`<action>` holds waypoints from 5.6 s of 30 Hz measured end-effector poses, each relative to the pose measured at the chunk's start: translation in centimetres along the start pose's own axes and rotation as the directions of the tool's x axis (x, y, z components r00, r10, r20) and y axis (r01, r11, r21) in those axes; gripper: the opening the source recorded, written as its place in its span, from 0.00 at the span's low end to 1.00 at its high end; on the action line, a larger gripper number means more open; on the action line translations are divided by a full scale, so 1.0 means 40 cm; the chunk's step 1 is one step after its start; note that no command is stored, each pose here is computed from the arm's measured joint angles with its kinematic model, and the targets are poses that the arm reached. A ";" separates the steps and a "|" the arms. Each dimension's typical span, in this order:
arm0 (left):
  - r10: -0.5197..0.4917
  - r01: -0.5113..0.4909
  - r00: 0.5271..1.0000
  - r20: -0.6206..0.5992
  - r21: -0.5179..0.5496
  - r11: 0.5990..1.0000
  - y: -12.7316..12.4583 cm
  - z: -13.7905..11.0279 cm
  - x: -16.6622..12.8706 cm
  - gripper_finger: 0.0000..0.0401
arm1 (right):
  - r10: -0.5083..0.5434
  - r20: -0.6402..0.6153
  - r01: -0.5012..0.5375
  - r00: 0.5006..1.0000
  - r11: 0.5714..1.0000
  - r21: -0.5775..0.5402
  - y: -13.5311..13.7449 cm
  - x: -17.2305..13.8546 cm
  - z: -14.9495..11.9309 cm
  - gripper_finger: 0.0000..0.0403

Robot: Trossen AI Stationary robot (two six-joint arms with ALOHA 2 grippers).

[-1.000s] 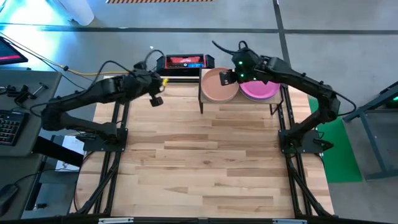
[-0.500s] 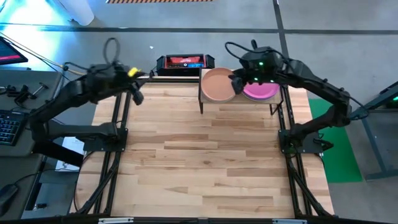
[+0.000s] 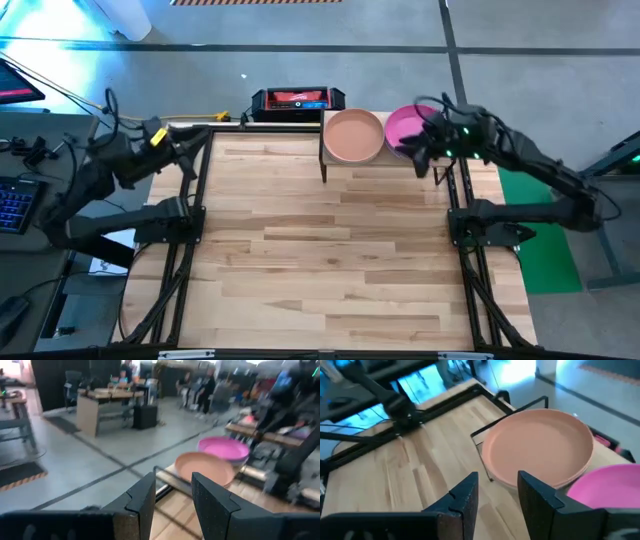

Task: Place and stack plates onto a shelf
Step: Return to Home Position

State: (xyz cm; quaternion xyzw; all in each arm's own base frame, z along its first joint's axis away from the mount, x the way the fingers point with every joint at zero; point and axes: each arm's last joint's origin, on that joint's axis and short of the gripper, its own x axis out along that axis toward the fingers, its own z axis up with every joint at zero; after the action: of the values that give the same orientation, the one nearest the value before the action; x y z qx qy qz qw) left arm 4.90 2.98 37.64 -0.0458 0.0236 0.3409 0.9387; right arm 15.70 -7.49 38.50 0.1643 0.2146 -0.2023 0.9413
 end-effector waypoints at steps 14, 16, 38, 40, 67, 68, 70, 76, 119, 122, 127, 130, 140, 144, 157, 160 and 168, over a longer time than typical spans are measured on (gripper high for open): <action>-0.071 0.068 0.997 -0.024 -0.120 0.990 0.011 -0.269 0.029 0.29 | 0.144 0.173 -0.130 0.974 0.987 -0.091 -0.052 0.011 -0.283 0.29; -0.071 0.066 0.997 -0.036 -0.120 0.991 0.009 -0.300 0.045 0.29 | 0.177 0.172 -0.161 0.969 0.982 -0.099 -0.056 0.021 -0.308 0.29; -0.181 0.175 0.982 -0.055 -0.100 0.979 -0.009 -0.523 0.144 0.29 | 0.311 0.229 -0.271 0.922 0.943 -0.192 -0.096 0.140 -0.488 0.29; -0.193 0.189 0.980 -0.045 -0.074 0.979 -0.010 -0.524 0.145 0.29 | 0.308 0.216 -0.272 0.926 0.945 -0.183 -0.099 0.145 -0.501 0.29; -0.170 0.170 0.983 -0.067 -0.002 0.985 -0.009 -0.530 0.150 0.29 | 0.257 0.141 -0.250 0.956 0.966 -0.064 -0.119 0.170 -0.573 0.29; -0.170 0.170 0.983 -0.067 -0.003 0.985 -0.009 -0.530 0.150 0.29 | 0.242 0.144 -0.237 0.960 0.970 -0.049 -0.120 0.170 -0.573 0.29; -0.170 0.170 0.983 -0.067 -0.003 0.985 -0.009 -0.530 0.150 0.29 | 0.230 0.146 -0.228 0.962 0.973 -0.027 -0.121 0.170 -0.573 0.29; -0.170 0.170 0.983 -0.067 -0.003 0.985 -0.009 -0.530 0.150 0.29 | 0.228 0.146 -0.226 0.963 0.974 -0.032 -0.121 0.170 -0.573 0.29; -0.419 0.421 0.905 0.079 -0.010 0.907 -0.060 -0.513 0.109 0.29 | 0.553 0.371 -0.492 0.746 0.833 -0.254 -0.041 0.059 -0.554 0.29; -0.427 0.429 0.901 0.076 -0.009 0.903 -0.062 -0.514 0.108 0.29 | 0.554 0.356 -0.494 0.753 0.833 -0.249 -0.041 0.061 -0.558 0.29; -0.448 0.450 0.891 0.074 -0.009 0.893 -0.067 -0.514 0.105 0.29 | 0.551 0.345 -0.493 0.760 0.835 -0.245 -0.041 0.063 -0.561 0.29; -0.461 0.463 0.884 0.073 -0.008 0.886 -0.070 -0.515 0.103 0.29 | 0.551 0.345 -0.493 0.760 0.835 -0.245 -0.042 0.063 -0.561 0.29; -0.481 0.483 0.874 0.070 -0.007 0.876 -0.075 -0.516 0.100 0.29 | 0.549 0.336 -0.493 0.766 0.836 -0.241 -0.042 0.064 -0.563 0.29; -0.481 0.483 0.874 0.069 -0.007 0.876 -0.075 -0.516 0.100 0.29 | 0.548 0.335 -0.492 0.766 0.836 -0.242 -0.042 0.064 -0.563 0.29; -0.481 0.483 0.874 0.069 -0.007 0.876 -0.075 -0.516 0.100 0.29 | 0.547 0.333 -0.492 0.768 0.837 -0.239 -0.042 0.065 -0.564 0.29; -0.481 0.482 0.874 0.069 -0.007 0.876 -0.075 -0.516 0.100 0.29 | 0.546 0.333 -0.492 0.769 0.837 -0.239 -0.042 0.065 -0.564 0.29; -0.481 0.482 0.874 0.069 -0.007 0.876 -0.075 -0.516 0.100 0.29 | 0.546 0.333 -0.491 0.769 0.837 -0.239 -0.042 0.065 -0.564 0.29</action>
State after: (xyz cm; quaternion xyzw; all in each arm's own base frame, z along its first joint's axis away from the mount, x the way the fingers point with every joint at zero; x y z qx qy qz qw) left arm 9.63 1.15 17.00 -0.0504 -0.0232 0.0983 0.9936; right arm 9.47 -0.82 17.63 0.1082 -0.0165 0.0529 0.9926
